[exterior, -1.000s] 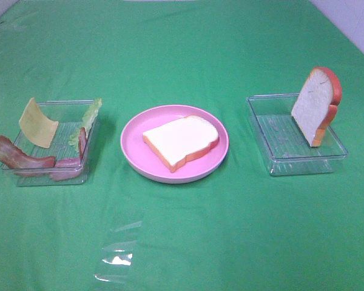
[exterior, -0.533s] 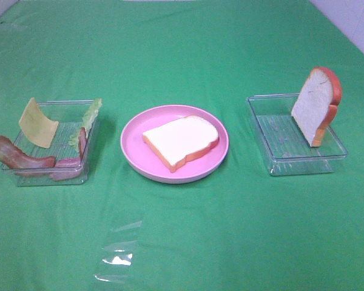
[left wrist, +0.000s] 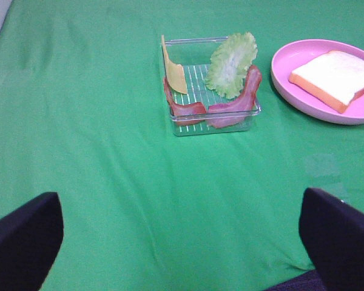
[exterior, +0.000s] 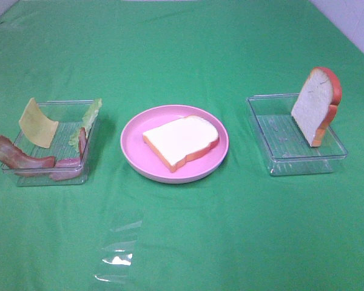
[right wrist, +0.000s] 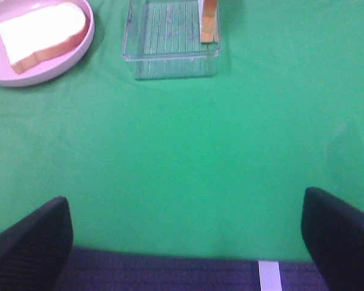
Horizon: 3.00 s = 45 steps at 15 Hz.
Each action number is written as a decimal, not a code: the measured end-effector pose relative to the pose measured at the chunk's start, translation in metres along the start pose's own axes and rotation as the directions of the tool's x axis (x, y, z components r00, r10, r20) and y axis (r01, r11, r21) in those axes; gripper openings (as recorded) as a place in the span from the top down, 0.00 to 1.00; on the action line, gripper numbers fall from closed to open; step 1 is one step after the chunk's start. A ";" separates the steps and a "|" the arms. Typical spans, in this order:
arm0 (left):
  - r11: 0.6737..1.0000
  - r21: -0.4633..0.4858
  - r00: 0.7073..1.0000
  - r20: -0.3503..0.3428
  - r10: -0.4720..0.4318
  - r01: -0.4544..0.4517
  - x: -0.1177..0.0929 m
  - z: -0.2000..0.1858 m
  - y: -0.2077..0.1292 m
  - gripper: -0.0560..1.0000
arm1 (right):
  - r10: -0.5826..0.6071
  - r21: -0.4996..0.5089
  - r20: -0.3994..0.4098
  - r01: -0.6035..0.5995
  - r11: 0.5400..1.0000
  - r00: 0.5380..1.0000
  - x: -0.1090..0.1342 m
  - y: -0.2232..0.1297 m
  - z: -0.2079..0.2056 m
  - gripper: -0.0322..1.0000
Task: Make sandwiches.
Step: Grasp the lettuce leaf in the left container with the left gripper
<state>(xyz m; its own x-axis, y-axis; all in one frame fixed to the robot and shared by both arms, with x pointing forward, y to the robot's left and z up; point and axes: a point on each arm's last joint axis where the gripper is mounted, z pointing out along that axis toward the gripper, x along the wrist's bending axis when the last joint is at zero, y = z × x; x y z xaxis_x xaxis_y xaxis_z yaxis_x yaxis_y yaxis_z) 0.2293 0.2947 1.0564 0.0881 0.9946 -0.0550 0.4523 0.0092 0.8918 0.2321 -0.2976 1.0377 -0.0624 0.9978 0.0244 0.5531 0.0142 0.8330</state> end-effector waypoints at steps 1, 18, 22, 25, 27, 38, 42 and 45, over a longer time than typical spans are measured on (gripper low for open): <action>1.000 0.000 1.000 0.000 0.000 0.000 0.000 0.000 0.000 0.03 | 0.000 -0.011 0.001 0.000 1.000 1.000 0.000 0.000 0.003 0.02; 1.000 0.022 1.000 0.012 -0.013 0.012 -0.001 0.003 0.004 0.03 | 0.000 -0.022 0.002 0.000 1.000 1.000 0.000 0.000 0.004 0.02; 0.997 0.074 1.000 0.012 -0.023 0.022 -0.002 0.004 0.038 0.03 | 0.000 -0.022 0.002 0.000 1.000 1.000 0.000 0.000 0.004 0.02; 0.988 0.149 0.999 0.006 -0.033 0.032 -0.002 0.022 0.090 0.03 | 0.000 -0.022 0.002 0.000 1.000 1.000 0.000 0.000 0.004 0.02; 0.979 0.195 0.999 0.000 -0.054 0.053 -0.001 0.038 0.108 0.03 | 0.000 -0.022 0.002 0.000 1.000 1.000 0.000 0.000 0.004 0.02; 0.769 0.612 0.981 -0.068 -0.180 0.184 0.008 0.211 0.153 0.03 | 0.000 -0.022 0.002 0.000 1.000 1.000 0.000 0.000 0.004 0.02; 0.746 0.637 0.980 -0.084 -0.183 0.194 0.002 0.246 0.164 0.03 | 0.000 -0.022 0.002 0.000 1.000 1.000 0.000 0.000 0.004 0.02; 0.724 0.664 0.983 -0.123 -0.139 0.185 -0.021 0.282 0.167 0.03 | 0.000 -0.022 0.002 0.000 1.000 1.000 0.000 0.000 0.004 0.02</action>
<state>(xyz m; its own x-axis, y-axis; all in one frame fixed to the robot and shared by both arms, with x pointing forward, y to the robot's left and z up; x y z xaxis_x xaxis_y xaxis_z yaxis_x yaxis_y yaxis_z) 0.5532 0.2459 1.0797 -0.0850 0.9888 -0.1229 0.9334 0.1222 0.3373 0.2359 -0.2974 1.0357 -0.0608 0.9979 0.0238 0.5346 0.0124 0.8450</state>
